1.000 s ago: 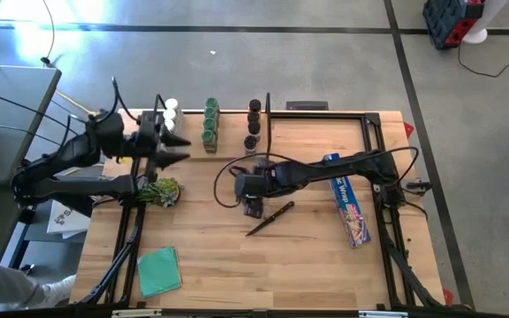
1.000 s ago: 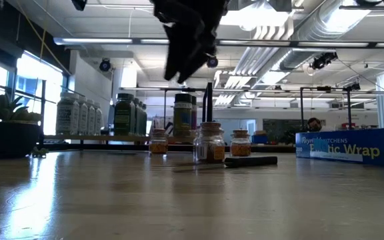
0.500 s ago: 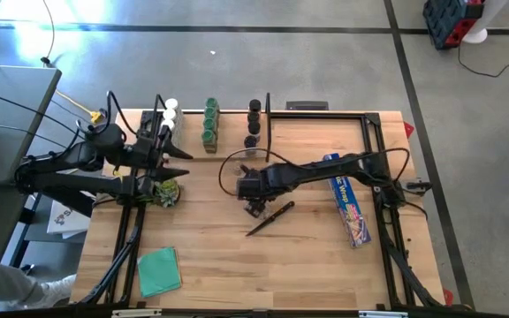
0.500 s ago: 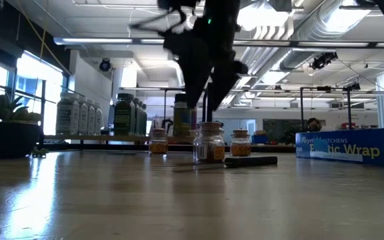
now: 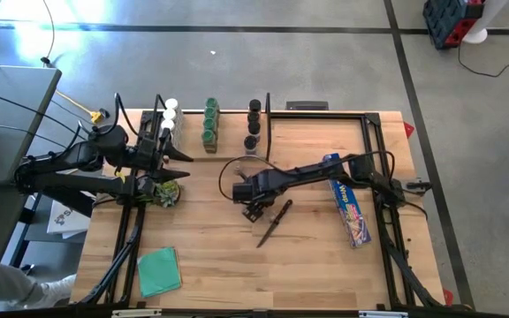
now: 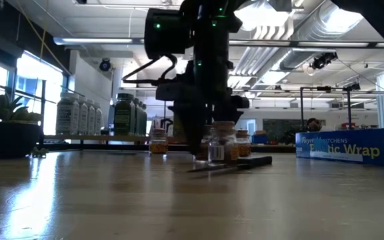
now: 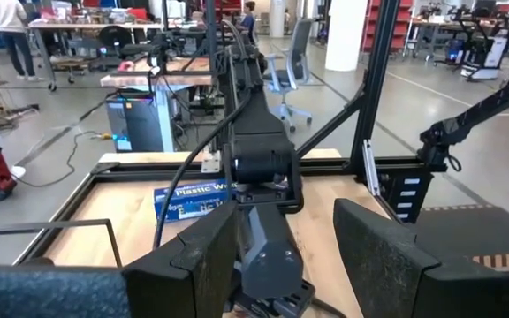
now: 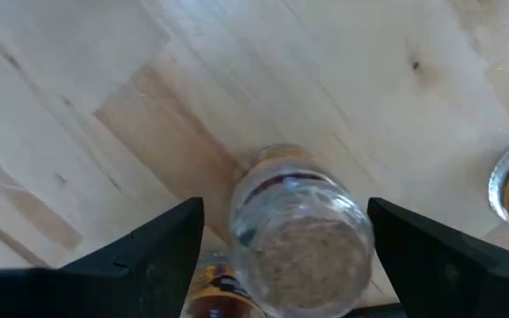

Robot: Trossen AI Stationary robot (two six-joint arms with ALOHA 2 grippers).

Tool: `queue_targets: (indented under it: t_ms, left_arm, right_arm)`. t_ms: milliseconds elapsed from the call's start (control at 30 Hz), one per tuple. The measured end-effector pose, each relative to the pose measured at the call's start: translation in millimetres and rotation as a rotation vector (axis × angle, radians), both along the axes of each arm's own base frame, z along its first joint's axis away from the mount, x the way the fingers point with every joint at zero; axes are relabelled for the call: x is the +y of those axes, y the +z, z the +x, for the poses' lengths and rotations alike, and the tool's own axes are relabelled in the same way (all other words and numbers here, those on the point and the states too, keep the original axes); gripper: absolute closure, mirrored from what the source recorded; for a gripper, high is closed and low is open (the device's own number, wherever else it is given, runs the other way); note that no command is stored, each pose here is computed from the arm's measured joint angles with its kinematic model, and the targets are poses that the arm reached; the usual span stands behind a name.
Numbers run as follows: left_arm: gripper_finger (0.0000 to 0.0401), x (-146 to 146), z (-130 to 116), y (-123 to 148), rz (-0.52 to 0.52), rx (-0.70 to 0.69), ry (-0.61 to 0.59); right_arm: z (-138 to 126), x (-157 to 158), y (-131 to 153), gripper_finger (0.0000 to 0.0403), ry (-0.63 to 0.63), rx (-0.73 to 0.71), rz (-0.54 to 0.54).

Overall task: Shelf spices
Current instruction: Put the brown lid seasoning bottle on the shelf

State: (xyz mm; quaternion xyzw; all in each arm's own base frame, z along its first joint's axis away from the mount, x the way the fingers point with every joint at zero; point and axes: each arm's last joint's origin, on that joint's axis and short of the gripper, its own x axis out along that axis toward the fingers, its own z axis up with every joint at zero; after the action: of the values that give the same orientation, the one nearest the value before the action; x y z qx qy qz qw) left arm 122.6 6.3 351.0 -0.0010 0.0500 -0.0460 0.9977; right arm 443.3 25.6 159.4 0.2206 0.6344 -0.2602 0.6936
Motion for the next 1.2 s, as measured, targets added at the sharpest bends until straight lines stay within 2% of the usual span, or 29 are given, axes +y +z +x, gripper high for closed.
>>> queue_targets:
  t_ms: [267, 367, 567, 733, 900, 1067, 1200]
  left_arm:
    - [0.0218, 0.0, -0.1, -0.7, -0.035, 0.011, 0.002]
    - [0.0218, -0.1, -0.3, -1.9, -0.036, 0.024, 0.003]
    - [0.0218, -0.1, -0.4, -2.5, -0.037, 0.031, 0.003]
    - [0.0218, -0.1, -0.4, -2.6, -0.037, 0.032, 0.003]
    - [0.0218, -0.1, -0.4, -2.5, -0.037, 0.032, 0.003]
    - [0.0218, -0.1, -0.5, -2.8, -0.037, 0.035, 0.003]
    - [0.0218, 0.0, -0.4, -3.6, -0.037, 0.044, 0.004]
  right_arm:
    - [1.3, -1.4, 0.1, 0.0102, 0.008, -0.012, -0.012]
    - [1.3, -1.2, 0.1, 0.0135, 0.024, -0.011, -0.017]
    - [1.2, -0.7, 0.2, 0.0234, 0.075, -0.006, -0.007]
    - [3.7, -0.2, 6.8, 0.0235, 0.139, -0.014, 0.007]
    - [12.7, 6.2, 37.6, 0.0235, 0.233, -0.073, -0.014]
    - [23.3, 17.0, 85.9, 0.0235, 0.351, -0.208, -0.123]
    - [28.2, 19.6, 114.1, 0.0235, 0.409, -0.295, -0.221]
